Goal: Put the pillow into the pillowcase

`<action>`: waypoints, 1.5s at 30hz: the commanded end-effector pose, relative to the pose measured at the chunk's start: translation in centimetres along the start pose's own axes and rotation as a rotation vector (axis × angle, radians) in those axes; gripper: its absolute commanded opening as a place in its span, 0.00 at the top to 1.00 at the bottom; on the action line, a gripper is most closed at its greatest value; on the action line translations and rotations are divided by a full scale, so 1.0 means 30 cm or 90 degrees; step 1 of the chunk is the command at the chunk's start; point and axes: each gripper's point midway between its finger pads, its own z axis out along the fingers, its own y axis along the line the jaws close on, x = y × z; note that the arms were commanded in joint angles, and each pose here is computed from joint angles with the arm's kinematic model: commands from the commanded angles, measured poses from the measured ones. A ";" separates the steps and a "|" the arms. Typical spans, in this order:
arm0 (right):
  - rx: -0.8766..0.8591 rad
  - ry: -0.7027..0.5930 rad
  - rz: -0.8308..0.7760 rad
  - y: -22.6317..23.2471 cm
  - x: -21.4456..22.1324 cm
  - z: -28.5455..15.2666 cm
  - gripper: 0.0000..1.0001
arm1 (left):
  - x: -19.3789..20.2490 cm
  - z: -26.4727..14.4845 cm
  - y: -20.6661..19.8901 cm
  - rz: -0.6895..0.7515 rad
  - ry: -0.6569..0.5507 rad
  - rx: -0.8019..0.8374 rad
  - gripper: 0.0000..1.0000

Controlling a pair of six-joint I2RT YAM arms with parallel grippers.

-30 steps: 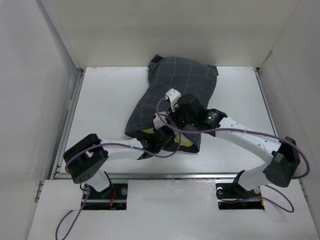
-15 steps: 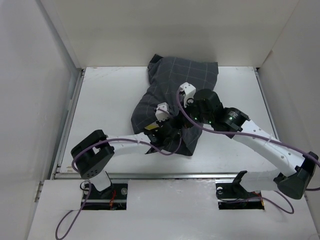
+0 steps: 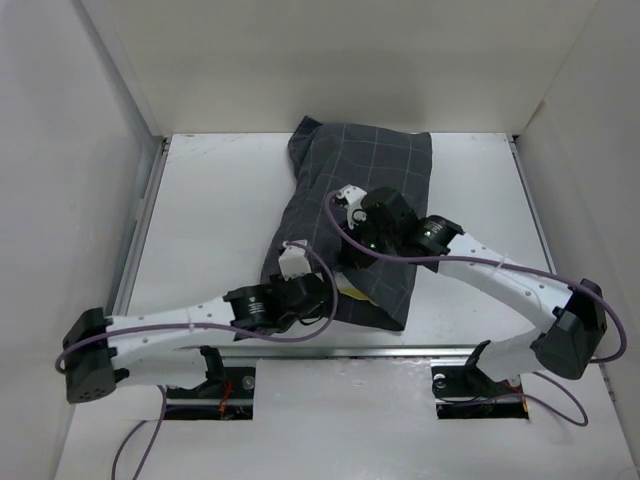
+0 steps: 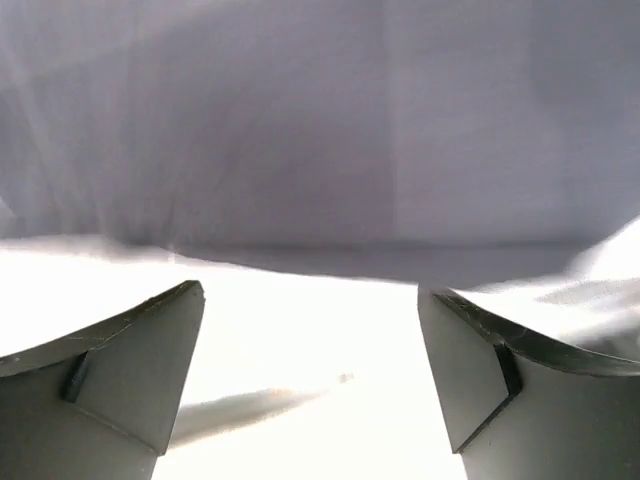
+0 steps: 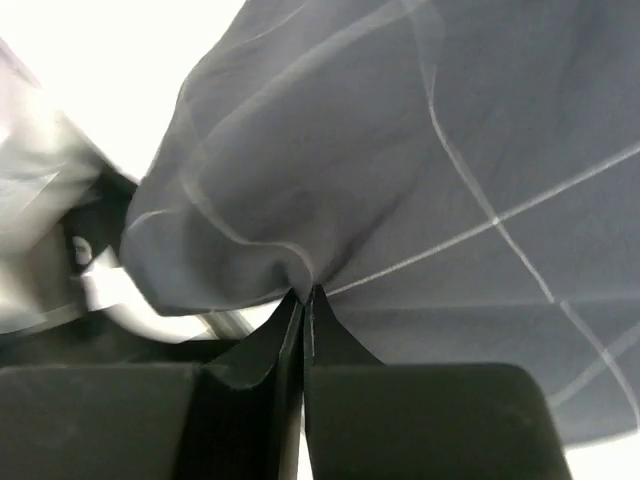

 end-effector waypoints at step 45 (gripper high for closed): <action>0.285 0.114 0.213 -0.242 0.515 -0.084 0.36 | 0.045 0.159 0.398 -0.111 0.095 -0.216 0.73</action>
